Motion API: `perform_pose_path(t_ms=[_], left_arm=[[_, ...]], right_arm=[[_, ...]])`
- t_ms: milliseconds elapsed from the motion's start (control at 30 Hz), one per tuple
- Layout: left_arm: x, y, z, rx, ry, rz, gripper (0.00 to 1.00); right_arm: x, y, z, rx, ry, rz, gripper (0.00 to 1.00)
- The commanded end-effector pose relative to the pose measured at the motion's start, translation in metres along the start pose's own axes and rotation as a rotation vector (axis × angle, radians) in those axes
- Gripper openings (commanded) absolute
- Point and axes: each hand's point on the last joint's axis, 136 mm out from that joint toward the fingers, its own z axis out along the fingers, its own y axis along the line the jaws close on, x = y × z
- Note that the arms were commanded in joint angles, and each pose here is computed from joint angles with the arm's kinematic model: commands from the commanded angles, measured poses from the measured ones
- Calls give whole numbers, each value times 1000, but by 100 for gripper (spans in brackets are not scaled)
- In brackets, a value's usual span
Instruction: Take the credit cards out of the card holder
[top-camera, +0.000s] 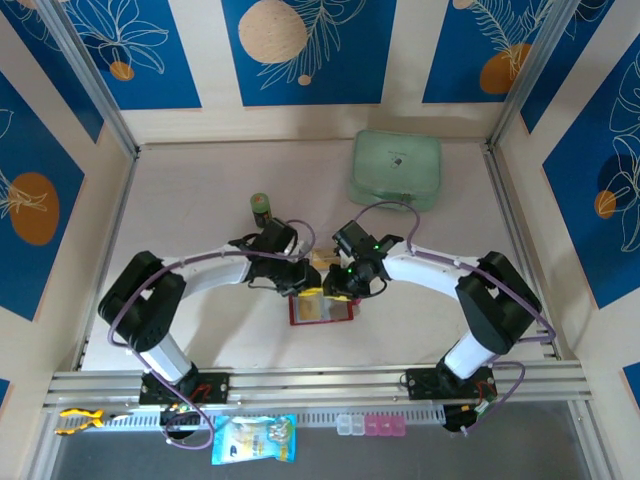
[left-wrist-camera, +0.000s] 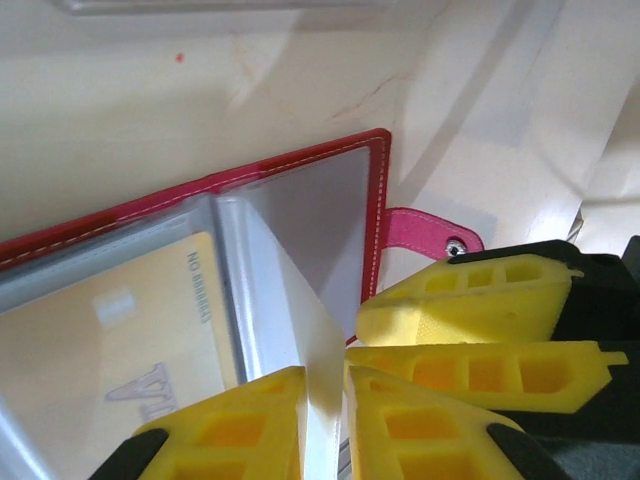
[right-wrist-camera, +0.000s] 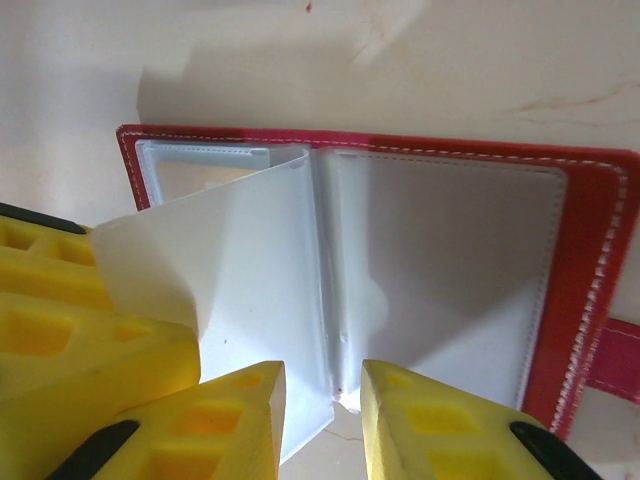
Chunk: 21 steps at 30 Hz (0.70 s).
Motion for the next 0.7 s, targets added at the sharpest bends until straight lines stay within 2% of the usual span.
perform_pose_path(t_ms=[0, 433, 667], left_arm=[[3, -5, 6, -10, 40, 11, 17], [-6, -27, 32, -1, 90, 39, 16], [-7, -37, 45, 5, 120, 55, 20]], right_arm=[[2, -7, -8, 7, -16, 20, 27], [3, -32, -36, -13, -86, 68, 27], [8, -42, -45, -18, -106, 93, 28]])
